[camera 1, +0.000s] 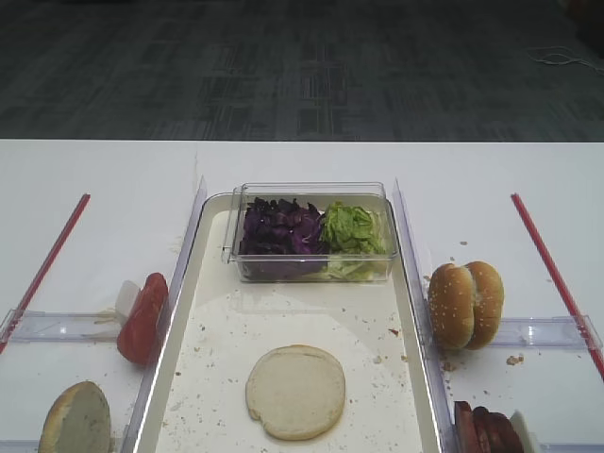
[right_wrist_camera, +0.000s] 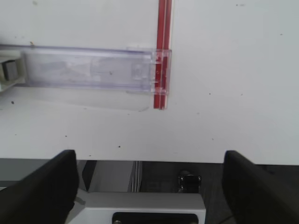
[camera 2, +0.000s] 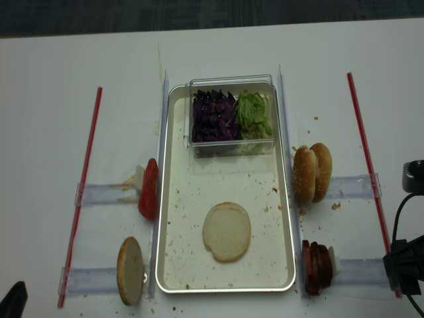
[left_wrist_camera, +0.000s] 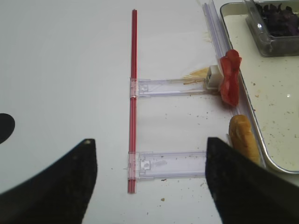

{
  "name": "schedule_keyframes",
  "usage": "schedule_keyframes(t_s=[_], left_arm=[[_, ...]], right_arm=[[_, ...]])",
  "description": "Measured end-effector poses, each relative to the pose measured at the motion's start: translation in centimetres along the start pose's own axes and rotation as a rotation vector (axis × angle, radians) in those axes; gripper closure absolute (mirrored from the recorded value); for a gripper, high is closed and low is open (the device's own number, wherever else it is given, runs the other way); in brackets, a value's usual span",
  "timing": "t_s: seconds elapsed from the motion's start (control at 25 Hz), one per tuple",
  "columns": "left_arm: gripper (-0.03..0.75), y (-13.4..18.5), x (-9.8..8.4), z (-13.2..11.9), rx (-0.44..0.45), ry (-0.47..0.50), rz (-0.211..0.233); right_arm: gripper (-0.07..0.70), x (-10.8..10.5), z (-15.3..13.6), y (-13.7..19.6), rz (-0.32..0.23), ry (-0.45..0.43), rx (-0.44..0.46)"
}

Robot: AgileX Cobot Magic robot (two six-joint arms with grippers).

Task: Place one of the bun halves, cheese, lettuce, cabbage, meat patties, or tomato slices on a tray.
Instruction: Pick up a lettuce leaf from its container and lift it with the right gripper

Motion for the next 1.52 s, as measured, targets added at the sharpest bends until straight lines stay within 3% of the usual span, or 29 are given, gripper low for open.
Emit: schedule_keyframes(t_s=[0.2,0.36,0.72,1.16,1.52], left_arm=[[0.228,0.0,0.0,0.0,0.000,0.000,0.000],[0.228,0.0,0.0,0.0,0.000,0.000,0.000],[0.228,0.0,0.0,0.0,0.000,0.000,0.000],[0.228,0.0,0.0,0.0,0.000,0.000,0.000],[0.228,0.0,0.0,0.0,0.000,0.000,0.000]], right_arm=[[-0.018,0.1,0.0,-0.5,0.000,0.001,0.010],[-0.018,0.3,0.4,-2.7,0.000,0.002,0.012],[-0.018,1.4,0.4,-12.2,0.012,0.005,0.015],[-0.018,2.9,-2.4,-25.2,0.022,0.008,0.013],[-0.018,3.4,-3.7,-29.6,0.024,0.007,0.001]])
Point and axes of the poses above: a point on each arm's last joint axis where the gripper is mounted, z pointing back along that axis away from the gripper, x along the wrist's bending axis when the last joint is at zero, y = z × x, the point moved 1 cm from there along -z, pointing out along that axis toward the gripper, and after that the axes turned 7 degrees about -z, right-handed, at the moved point
